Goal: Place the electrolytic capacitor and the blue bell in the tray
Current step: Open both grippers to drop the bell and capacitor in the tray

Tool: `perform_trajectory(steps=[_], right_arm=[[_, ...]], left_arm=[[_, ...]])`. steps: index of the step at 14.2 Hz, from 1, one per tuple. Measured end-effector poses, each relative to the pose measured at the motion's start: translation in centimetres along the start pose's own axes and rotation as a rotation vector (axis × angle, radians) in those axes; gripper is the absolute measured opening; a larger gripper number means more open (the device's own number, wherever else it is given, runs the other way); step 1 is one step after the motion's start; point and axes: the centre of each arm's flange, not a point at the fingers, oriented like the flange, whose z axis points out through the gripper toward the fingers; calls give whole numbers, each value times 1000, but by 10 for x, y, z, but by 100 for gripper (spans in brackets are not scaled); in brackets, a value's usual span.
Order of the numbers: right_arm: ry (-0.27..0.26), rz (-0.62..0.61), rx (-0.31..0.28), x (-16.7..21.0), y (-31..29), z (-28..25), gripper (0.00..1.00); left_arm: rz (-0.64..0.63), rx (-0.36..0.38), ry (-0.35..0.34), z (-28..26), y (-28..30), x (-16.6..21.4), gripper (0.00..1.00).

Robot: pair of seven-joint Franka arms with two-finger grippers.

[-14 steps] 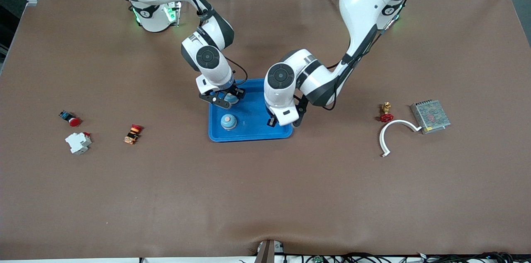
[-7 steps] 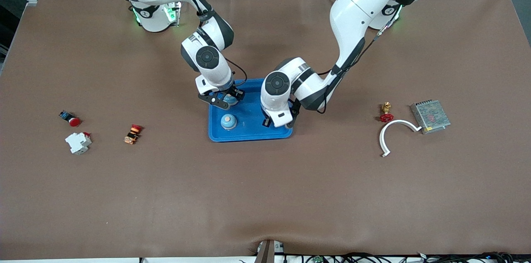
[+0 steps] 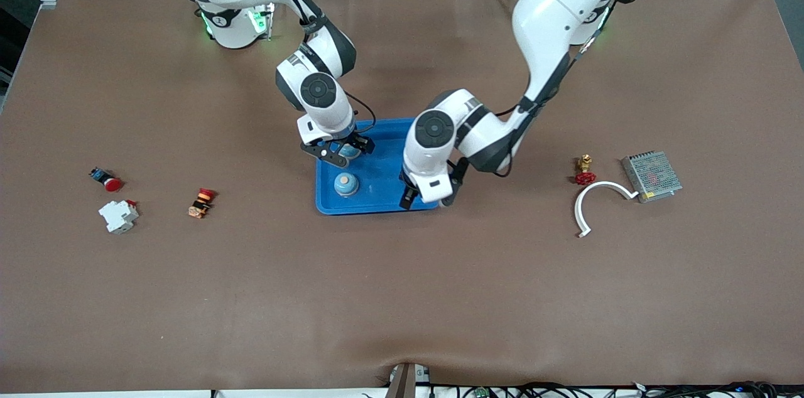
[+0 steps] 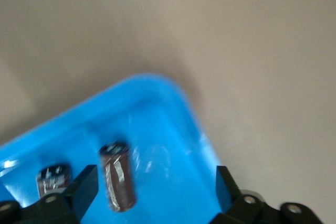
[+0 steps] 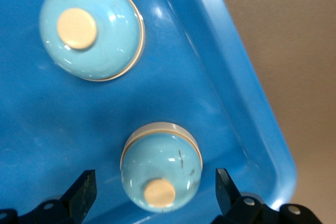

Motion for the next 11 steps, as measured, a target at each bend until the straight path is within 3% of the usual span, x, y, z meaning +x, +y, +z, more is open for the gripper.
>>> perform_trajectory(steps=[2,6,11], right_arm=[[-17,0,-39,5,-11,-25,100],[-10,0,-39,21,-21,-63,100],[-37,-53,-56,92,6,-104,100]], left_arm=[[68,-18,18,-43,12,41,100],[253,-3,68,-130,14,100,100],[479,56,117,-225,-8,154,100]])
